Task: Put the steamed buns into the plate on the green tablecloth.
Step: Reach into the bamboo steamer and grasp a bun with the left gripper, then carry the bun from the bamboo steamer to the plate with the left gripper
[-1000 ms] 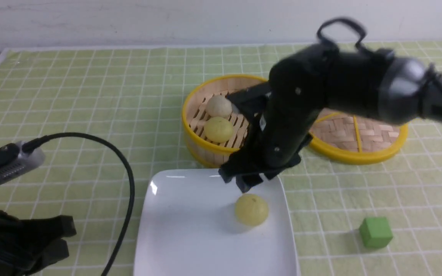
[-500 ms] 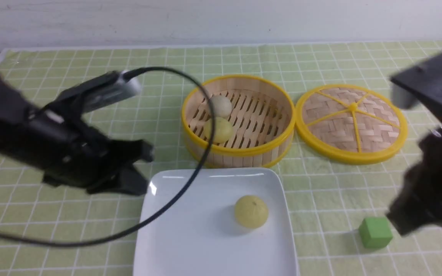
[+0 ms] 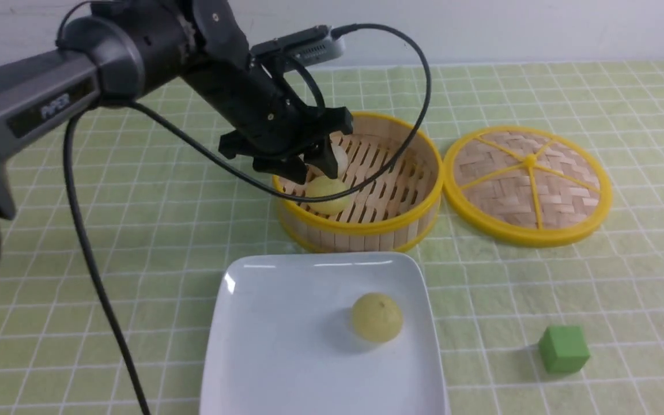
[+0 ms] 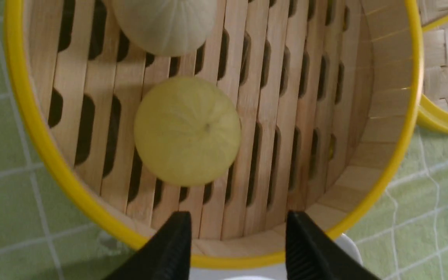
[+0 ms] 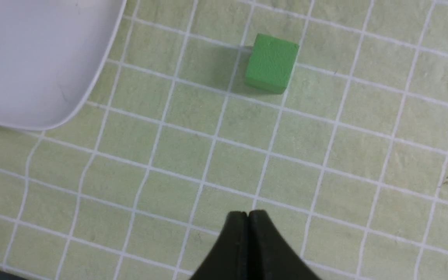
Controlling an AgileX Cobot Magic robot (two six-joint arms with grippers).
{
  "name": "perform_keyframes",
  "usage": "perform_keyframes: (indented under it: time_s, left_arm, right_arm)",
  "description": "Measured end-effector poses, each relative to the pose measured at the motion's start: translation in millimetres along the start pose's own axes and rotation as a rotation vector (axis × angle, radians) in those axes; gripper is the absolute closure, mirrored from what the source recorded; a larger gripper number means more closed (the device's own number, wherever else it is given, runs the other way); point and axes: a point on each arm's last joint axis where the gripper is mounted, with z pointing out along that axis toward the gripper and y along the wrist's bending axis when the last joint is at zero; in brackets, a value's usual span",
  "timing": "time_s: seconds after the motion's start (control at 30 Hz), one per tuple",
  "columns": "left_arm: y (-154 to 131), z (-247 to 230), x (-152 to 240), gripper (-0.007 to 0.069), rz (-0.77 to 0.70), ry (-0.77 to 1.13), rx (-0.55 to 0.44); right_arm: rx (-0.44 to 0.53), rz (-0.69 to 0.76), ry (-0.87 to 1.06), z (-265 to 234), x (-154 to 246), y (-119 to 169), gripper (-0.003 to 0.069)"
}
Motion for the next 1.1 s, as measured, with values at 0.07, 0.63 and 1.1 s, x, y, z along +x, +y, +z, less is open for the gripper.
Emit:
perform_keyframes:
  time_s: [0.07,0.63,1.1]
  left_arm:
    - [-0.9,15.2,-2.2,0.0221,0.012,0.006,-0.006]
    - [-28.4,-57.0,-8.5,0.0610,0.153,-0.049,-0.106]
    - [-56.0,2.4,137.1,0.0538,0.295,0.346,-0.217]
  right_arm:
    - [0.002,0.000,0.001,0.0,0.1,-0.3,0.0661]
    - [-0.031,0.024,0.049,-0.1,4.3,2.6,0.0652]
    - [-0.035,0.028,0.039,-0.1,3.4,3.0,0.0635]
